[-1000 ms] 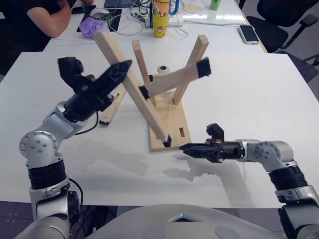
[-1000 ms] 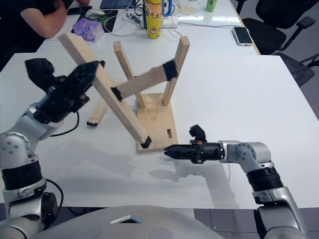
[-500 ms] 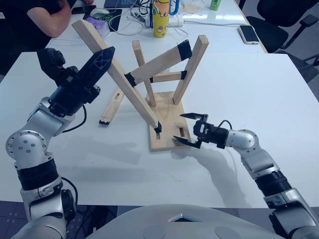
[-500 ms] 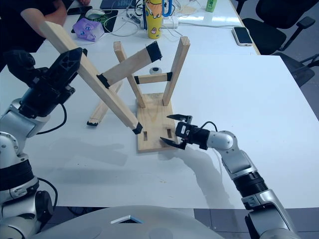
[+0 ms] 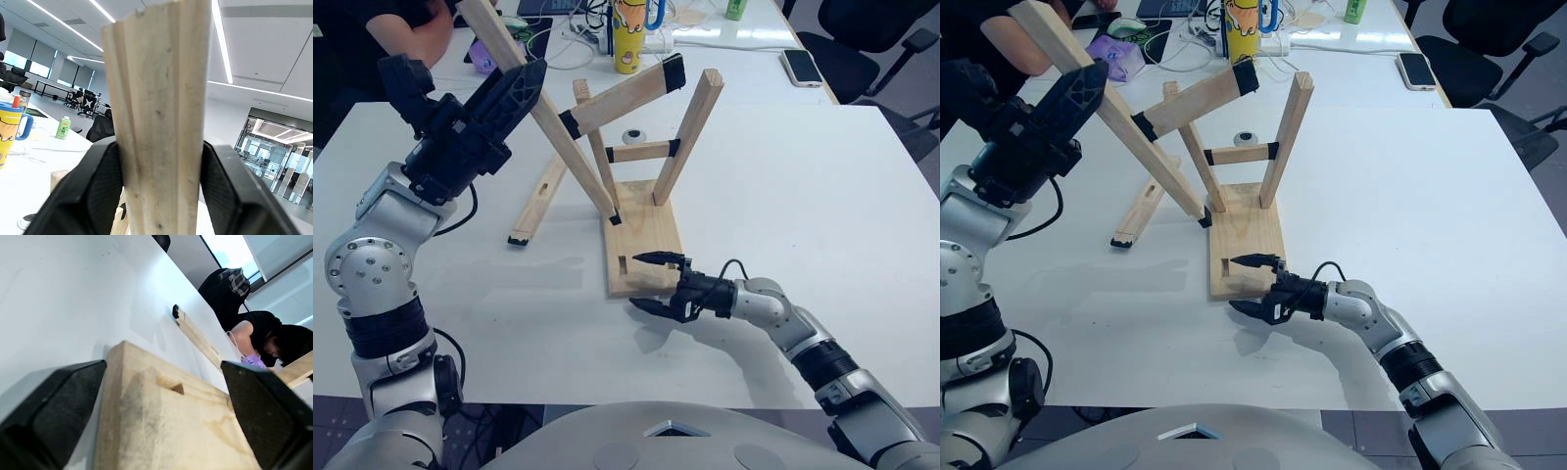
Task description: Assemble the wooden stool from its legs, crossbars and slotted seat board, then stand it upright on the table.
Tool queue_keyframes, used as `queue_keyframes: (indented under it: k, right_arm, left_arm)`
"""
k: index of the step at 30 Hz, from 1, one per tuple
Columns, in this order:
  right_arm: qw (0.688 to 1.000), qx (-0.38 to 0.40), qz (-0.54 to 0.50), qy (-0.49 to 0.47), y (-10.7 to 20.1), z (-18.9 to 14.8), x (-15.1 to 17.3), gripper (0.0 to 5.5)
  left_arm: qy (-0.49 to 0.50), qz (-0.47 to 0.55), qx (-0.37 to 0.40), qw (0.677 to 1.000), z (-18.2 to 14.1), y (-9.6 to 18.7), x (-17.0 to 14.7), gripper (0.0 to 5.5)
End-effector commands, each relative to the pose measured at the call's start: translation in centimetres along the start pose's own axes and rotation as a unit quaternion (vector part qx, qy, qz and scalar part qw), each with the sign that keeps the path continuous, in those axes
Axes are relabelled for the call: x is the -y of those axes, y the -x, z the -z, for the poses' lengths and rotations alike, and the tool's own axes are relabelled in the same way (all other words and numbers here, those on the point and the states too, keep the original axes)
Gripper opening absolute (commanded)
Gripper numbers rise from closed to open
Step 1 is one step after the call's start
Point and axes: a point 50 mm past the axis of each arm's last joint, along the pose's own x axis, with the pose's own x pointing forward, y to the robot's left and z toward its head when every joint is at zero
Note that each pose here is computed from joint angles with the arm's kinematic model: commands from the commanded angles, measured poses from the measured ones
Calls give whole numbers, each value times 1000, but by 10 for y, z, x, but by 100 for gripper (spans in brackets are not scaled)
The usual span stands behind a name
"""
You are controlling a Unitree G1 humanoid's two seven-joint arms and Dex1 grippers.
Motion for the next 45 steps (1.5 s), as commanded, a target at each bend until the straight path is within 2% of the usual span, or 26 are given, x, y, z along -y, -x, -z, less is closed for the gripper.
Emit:
queue_keyframes:
  k: [1,10,17,22,26,31,33,37,40,42,45]
  right_arm:
    - [998,-53,-13,13,2,15,5,435]
    - [994,-109,0,16,0,31,8,435]
    - [991,-132,24,-12,-6,40,16,435]
    - [990,-134,29,-33,-4,44,18,435]
    - [989,-106,45,-90,1,41,18,435]
    - [985,-12,97,-142,9,21,32,435]
    - [974,9,126,-187,11,17,37,435]
    - [932,4,188,-310,10,21,40,435]
    - [878,-32,232,-418,1,33,35,435]
    - [847,-49,242,-470,-5,37,29,405]
    - [829,-78,236,-502,-10,39,21,356]
  left_arm:
    - [-6,-6,2,1000,1,3,-1,218]
    - [-62,-32,-21,997,17,-5,6,218]
    - [-123,-43,-47,990,54,-22,13,217]
    - [-155,-37,-86,983,73,-17,7,217]
    - [-173,-28,-96,980,77,-16,2,217]
    - [-182,-18,-72,980,66,-23,4,217]
    - [-179,-15,-64,982,63,-25,5,217]
    - [-180,-11,-71,981,67,-25,3,217]
    - [-181,1,-83,980,74,-27,3,217]
    - [-183,5,-90,979,80,-28,1,217]
    - [-185,11,-105,977,89,-28,-4,217]
